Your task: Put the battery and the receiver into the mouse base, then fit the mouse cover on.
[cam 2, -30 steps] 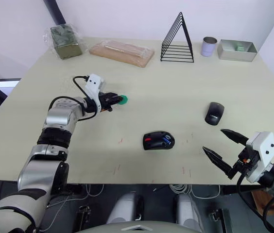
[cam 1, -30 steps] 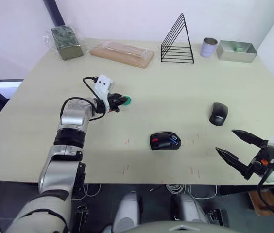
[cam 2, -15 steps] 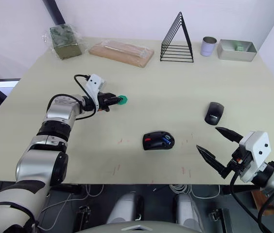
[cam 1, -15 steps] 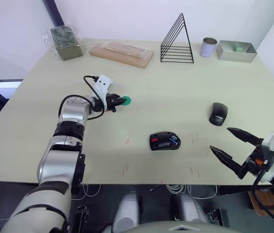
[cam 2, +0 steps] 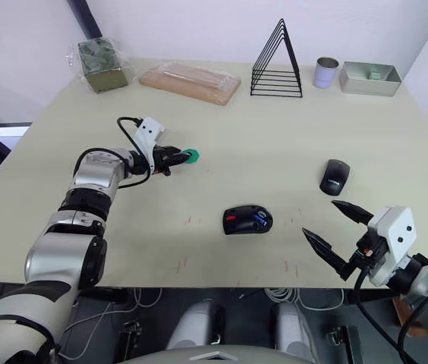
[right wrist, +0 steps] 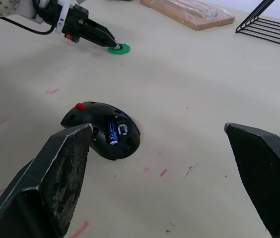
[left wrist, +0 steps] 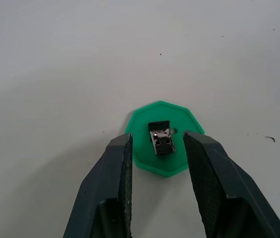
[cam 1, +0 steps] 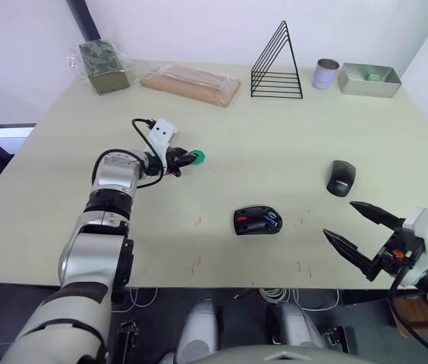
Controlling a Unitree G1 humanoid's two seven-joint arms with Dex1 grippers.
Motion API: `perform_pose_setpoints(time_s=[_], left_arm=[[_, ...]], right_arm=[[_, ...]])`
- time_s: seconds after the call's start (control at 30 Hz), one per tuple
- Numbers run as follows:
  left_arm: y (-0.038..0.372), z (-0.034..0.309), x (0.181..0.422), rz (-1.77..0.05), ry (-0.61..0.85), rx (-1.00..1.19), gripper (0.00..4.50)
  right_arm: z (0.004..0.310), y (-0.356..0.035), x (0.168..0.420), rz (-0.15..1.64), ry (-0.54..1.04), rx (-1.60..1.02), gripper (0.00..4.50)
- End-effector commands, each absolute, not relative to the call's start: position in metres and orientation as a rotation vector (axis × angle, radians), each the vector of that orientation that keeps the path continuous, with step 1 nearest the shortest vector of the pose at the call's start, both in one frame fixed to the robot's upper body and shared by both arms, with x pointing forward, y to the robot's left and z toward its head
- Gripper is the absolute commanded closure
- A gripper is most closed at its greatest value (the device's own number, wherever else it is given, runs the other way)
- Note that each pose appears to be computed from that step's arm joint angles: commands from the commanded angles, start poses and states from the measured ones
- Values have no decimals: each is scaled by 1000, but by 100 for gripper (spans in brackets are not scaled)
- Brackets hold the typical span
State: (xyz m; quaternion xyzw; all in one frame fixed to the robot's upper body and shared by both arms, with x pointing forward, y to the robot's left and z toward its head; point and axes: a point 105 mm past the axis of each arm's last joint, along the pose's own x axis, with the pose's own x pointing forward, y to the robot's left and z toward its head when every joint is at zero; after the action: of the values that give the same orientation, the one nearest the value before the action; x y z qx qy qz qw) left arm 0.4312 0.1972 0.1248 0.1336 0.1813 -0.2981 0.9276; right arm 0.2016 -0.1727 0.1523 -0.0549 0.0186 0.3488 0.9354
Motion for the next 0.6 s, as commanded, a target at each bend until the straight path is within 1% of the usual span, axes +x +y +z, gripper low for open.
perform_pose_setpoints(time_s=[0.03, 0.37, 0.6], left_arm=[[191, 139, 437, -613, 322, 301, 277], [188, 132, 439, -601, 341, 341, 277], [185, 131, 442, -600, 346, 325, 277]], right_arm=[[162, -167, 199, 729, -7, -132, 0], [160, -168, 198, 732, -4, -131, 0], [161, -168, 197, 729, -6, -133, 0]])
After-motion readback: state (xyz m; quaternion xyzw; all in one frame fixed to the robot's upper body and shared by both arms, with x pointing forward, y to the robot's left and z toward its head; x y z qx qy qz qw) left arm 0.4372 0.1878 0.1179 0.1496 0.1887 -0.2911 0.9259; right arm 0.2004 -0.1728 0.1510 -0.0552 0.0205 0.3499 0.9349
